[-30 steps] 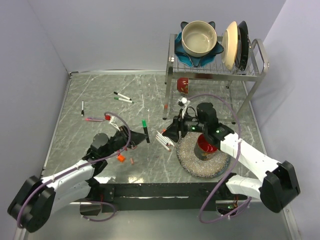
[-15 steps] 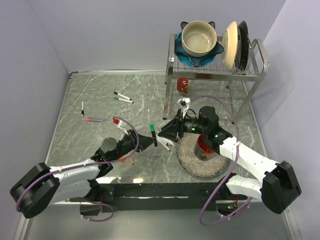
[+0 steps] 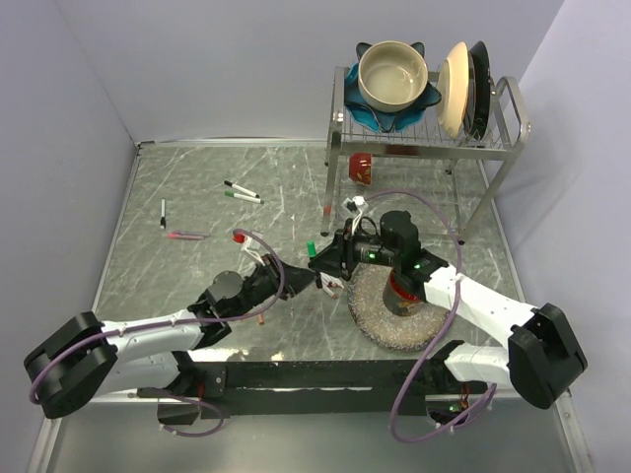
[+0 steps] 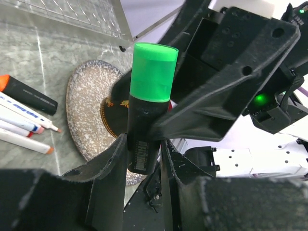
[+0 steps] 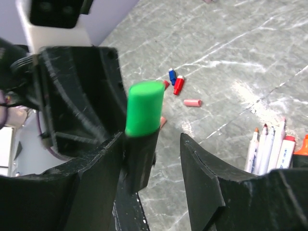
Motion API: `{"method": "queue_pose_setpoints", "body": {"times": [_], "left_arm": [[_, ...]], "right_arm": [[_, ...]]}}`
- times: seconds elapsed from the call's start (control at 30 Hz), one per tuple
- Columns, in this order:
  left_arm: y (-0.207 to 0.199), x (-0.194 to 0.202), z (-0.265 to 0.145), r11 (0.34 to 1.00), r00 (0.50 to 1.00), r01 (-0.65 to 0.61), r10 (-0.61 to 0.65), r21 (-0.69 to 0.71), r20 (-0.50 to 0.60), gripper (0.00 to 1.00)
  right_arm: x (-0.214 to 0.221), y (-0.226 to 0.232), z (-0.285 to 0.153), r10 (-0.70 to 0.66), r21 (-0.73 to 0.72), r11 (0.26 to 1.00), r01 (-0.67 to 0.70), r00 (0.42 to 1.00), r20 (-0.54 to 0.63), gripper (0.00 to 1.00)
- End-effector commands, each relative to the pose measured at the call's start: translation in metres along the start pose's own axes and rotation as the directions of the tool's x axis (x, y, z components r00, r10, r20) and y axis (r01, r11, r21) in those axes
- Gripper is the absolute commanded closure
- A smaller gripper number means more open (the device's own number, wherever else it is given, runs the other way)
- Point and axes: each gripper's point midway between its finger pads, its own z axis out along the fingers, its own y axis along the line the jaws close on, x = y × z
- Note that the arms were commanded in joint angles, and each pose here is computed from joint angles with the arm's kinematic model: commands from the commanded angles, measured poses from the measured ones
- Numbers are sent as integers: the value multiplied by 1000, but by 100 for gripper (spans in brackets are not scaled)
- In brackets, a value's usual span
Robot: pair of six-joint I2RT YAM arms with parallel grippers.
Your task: Open the pen caps
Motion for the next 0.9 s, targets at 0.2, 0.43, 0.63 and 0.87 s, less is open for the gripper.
{"method": "queue_pose_setpoints", "body": {"times": [0.2, 0.43, 0.63, 0.87], "left_arm": [[-23, -10, 24, 999, 998, -29, 30, -30, 59, 99], [-27, -18, 10, 999, 994, -45, 47, -28, 96, 29], [-27, -43, -15, 997, 978, -38, 50, -63, 201, 15], [-15, -52, -20, 989, 969, 29, 7, -143, 246, 20]], "right_arm": [[-6, 3, 10, -63, -14, 998, 62, 998, -23, 78], [-9, 10, 9, -138, -46, 990, 135, 988, -66, 100], [17, 25, 0, -340, -272, 919, 286, 923, -180, 100], [35, 33, -5, -362, -380, 890, 252, 898, -252, 100]]}}
